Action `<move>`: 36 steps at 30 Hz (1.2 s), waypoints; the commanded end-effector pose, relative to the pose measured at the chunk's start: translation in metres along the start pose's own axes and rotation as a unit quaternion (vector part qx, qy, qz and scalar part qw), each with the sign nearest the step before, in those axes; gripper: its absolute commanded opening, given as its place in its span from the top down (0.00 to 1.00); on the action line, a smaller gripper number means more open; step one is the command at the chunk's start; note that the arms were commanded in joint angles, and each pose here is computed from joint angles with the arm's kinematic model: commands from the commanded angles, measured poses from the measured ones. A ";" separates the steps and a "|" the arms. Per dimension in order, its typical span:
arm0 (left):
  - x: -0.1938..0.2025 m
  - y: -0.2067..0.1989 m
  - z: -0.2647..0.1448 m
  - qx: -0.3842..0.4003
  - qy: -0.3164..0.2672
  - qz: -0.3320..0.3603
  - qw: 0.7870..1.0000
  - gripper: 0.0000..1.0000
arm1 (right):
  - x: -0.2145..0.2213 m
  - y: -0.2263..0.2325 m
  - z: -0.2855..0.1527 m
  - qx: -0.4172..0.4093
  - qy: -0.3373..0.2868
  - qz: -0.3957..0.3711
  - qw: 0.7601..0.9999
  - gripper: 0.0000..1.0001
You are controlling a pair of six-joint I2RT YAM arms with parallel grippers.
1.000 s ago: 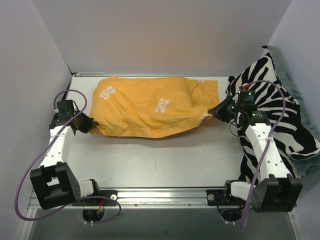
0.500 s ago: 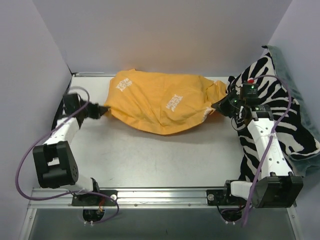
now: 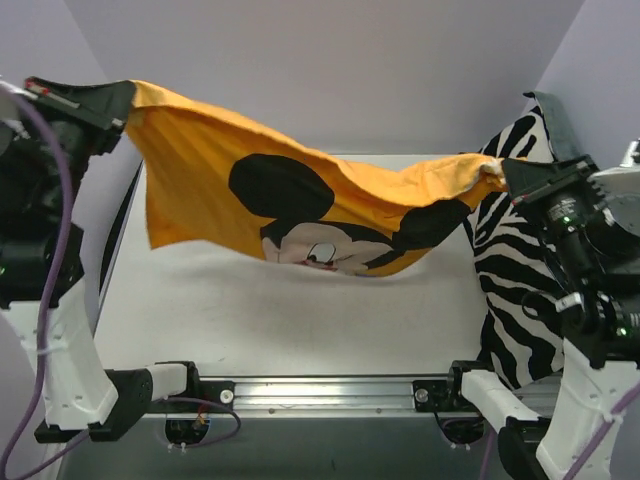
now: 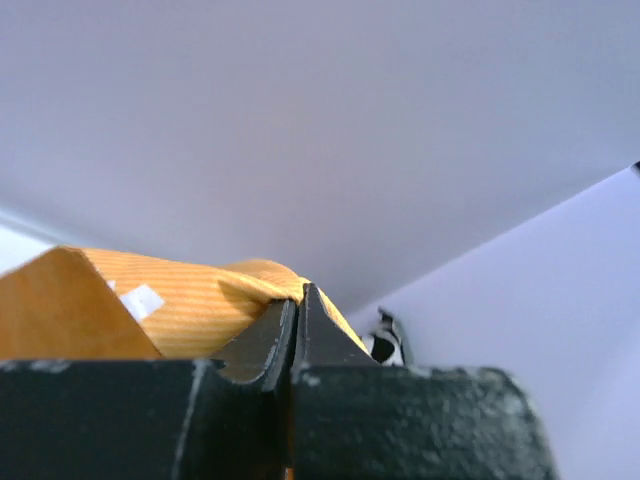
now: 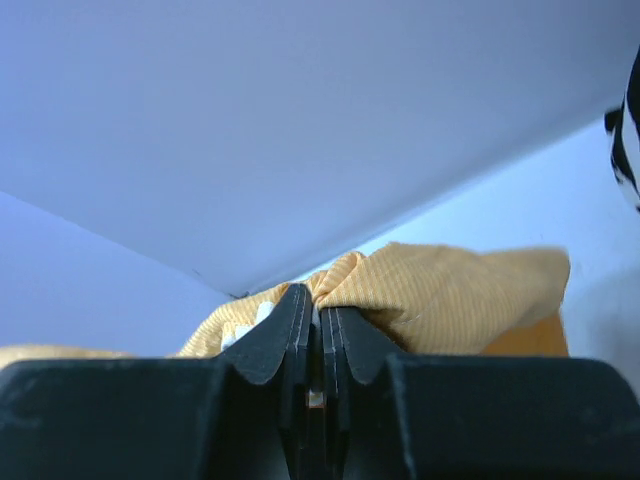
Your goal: Put the pillow into the pillowcase
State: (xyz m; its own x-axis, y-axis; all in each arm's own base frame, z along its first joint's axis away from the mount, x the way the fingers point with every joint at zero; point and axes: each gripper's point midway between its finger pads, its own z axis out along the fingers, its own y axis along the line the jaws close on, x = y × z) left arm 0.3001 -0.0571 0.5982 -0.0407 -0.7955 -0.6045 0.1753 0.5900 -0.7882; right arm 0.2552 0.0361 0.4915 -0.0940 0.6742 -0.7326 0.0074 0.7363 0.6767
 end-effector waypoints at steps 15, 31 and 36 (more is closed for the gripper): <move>0.107 0.224 0.093 -0.287 0.104 0.048 0.951 1.00 | 0.084 -0.119 0.158 0.187 0.112 0.002 0.976 1.00; 0.151 0.304 0.115 -0.308 0.180 0.021 0.934 0.03 | 0.129 -0.122 0.209 0.176 0.257 -0.009 0.950 0.01; 0.238 0.318 0.072 -0.293 0.296 0.037 0.908 0.03 | 0.220 -0.122 0.141 0.165 0.374 -0.031 0.912 0.02</move>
State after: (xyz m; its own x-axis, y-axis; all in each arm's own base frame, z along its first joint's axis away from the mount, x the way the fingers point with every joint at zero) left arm 0.4376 -0.0311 0.2690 -0.4343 -0.7278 -0.5307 -0.3935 0.6833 -0.6150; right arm 0.4126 0.0670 0.2691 -0.6312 0.5786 -0.5165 0.3255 0.8021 0.5007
